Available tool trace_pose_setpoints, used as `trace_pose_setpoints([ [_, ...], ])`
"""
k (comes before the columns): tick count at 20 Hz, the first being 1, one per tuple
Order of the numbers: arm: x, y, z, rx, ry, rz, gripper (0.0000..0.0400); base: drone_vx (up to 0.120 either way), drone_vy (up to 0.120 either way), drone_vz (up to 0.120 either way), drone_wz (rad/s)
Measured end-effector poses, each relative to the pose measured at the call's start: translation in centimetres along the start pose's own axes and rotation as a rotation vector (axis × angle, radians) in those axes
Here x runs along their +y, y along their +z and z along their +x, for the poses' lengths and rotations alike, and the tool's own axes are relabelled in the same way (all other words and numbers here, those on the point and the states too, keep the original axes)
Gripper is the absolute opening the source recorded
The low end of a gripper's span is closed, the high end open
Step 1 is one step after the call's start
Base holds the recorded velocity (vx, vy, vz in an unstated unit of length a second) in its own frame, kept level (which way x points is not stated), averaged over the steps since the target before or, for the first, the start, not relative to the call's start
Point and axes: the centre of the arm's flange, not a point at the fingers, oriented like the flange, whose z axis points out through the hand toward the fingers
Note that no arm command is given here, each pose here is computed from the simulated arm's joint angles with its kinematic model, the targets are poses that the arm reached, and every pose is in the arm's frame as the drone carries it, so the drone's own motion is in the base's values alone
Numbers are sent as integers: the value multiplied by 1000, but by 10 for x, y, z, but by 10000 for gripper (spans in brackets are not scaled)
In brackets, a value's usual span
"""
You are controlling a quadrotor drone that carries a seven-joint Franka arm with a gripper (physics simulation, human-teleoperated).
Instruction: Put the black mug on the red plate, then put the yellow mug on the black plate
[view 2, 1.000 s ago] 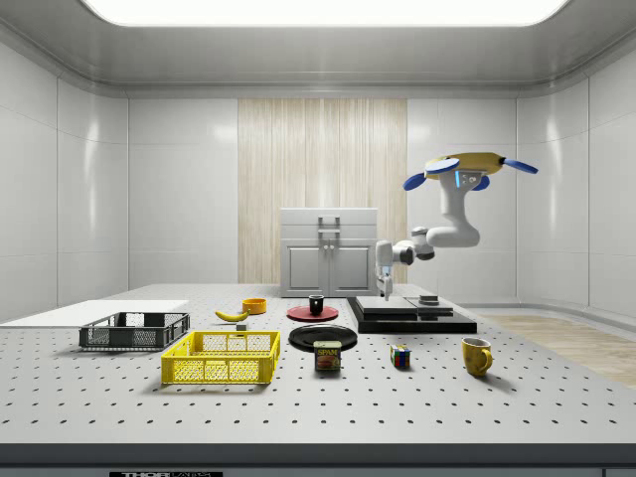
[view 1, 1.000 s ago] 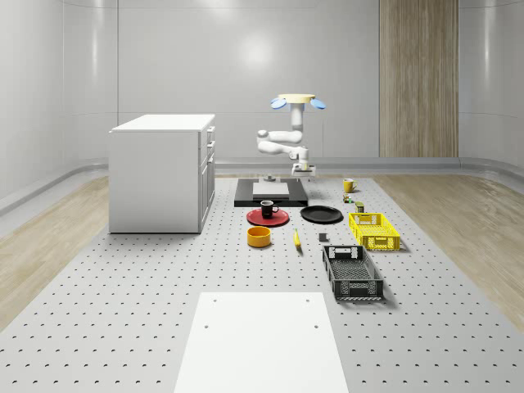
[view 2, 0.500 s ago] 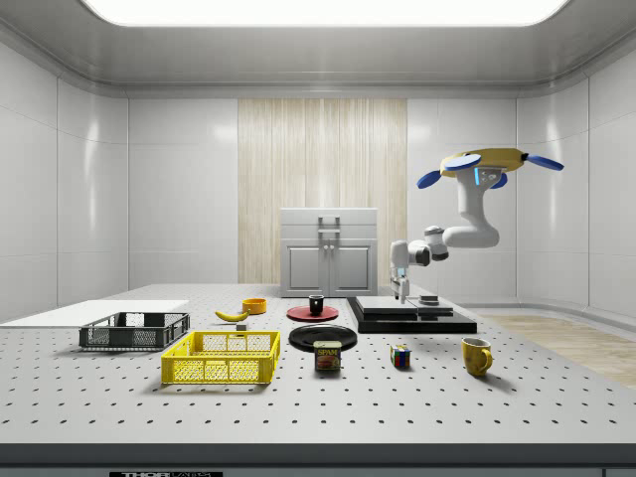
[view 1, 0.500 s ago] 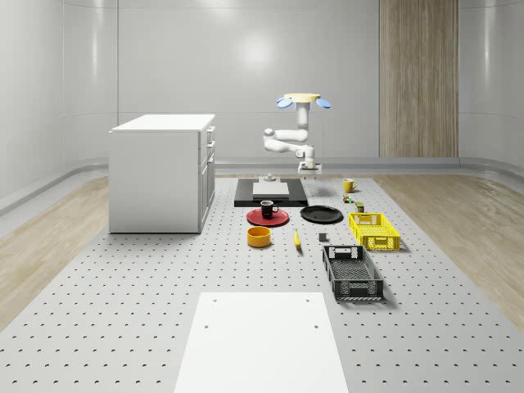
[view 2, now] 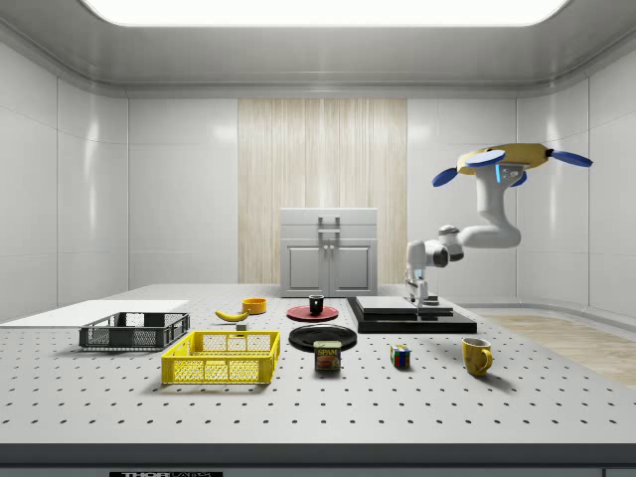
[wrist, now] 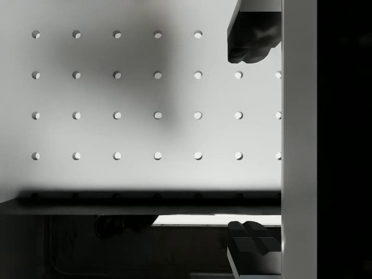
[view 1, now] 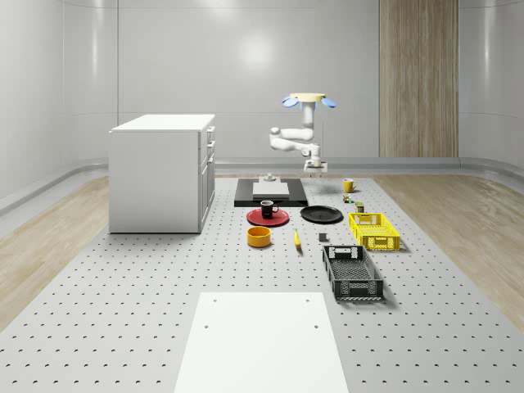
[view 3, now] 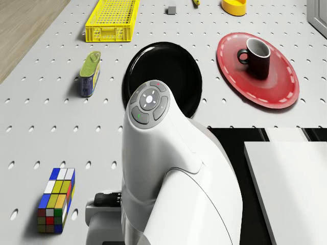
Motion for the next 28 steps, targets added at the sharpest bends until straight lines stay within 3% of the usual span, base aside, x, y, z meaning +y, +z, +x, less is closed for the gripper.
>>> trace_pose_setpoints([
  [16, 0, 0, 0, 0, 0, 0, 400, -120, 120, 0, 0],
  [28, 0, 0, 0, 0, 0, 0, 400, -27, 120, 0, 0],
])
